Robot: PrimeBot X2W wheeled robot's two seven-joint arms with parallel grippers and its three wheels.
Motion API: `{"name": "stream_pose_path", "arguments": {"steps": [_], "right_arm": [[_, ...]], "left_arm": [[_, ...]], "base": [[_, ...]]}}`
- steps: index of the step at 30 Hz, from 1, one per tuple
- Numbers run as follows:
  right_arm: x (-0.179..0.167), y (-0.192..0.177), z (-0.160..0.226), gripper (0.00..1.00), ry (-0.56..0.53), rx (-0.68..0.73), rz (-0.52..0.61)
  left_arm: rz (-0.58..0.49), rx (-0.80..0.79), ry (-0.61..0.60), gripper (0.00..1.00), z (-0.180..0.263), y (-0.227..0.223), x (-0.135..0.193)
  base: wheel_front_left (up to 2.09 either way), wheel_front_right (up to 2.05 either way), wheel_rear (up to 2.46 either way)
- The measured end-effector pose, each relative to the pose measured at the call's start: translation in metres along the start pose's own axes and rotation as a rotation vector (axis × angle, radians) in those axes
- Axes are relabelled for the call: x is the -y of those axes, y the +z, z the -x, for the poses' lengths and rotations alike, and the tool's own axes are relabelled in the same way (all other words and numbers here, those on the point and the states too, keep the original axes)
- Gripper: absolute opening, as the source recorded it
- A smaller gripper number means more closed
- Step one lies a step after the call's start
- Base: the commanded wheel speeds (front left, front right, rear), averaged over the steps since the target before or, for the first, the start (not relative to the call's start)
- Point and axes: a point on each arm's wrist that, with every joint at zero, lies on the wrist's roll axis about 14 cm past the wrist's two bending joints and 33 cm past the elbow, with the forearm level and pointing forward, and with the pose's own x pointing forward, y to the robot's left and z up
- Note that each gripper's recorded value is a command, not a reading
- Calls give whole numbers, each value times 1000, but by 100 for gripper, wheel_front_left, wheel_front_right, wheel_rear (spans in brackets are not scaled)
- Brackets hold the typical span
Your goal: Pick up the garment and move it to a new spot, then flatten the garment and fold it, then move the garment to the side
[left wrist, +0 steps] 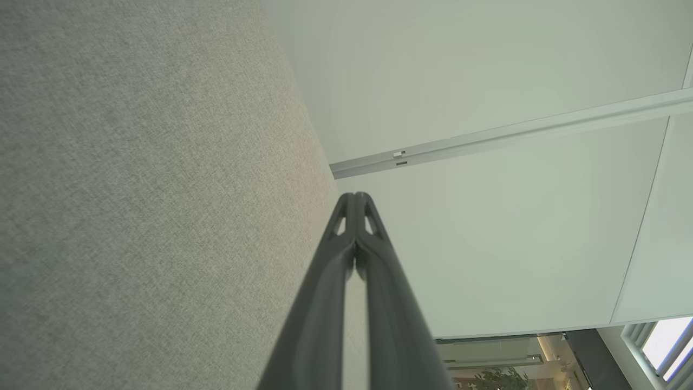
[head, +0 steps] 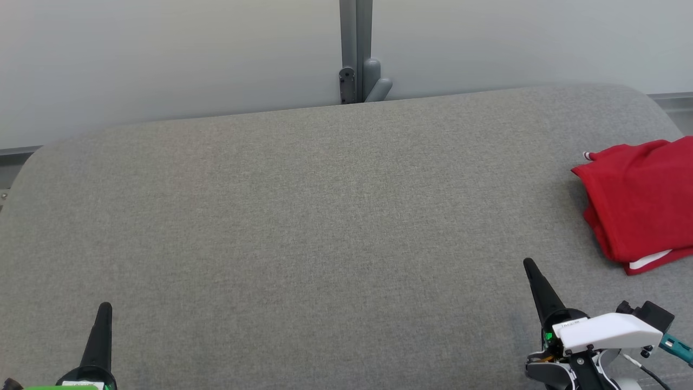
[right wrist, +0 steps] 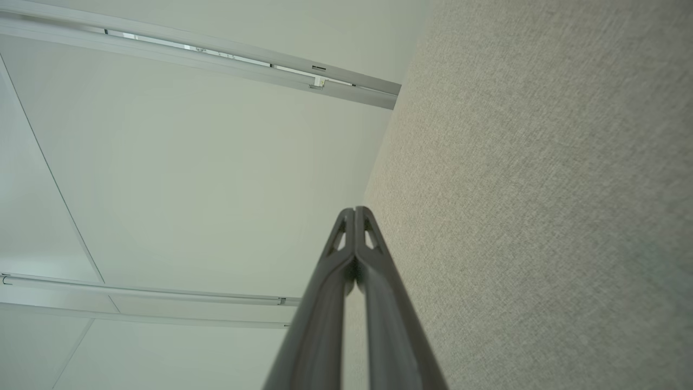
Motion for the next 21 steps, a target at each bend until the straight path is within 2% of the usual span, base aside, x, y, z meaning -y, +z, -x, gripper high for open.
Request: {"name": "stream_pose_path", "arguments": {"steps": [21], "right_arm": [[0,-7,-4,0,-2,-12,-162]], "left_arm": [[156,36,-28,0,4,12,-1]], "base": [[0,0,0]]}}
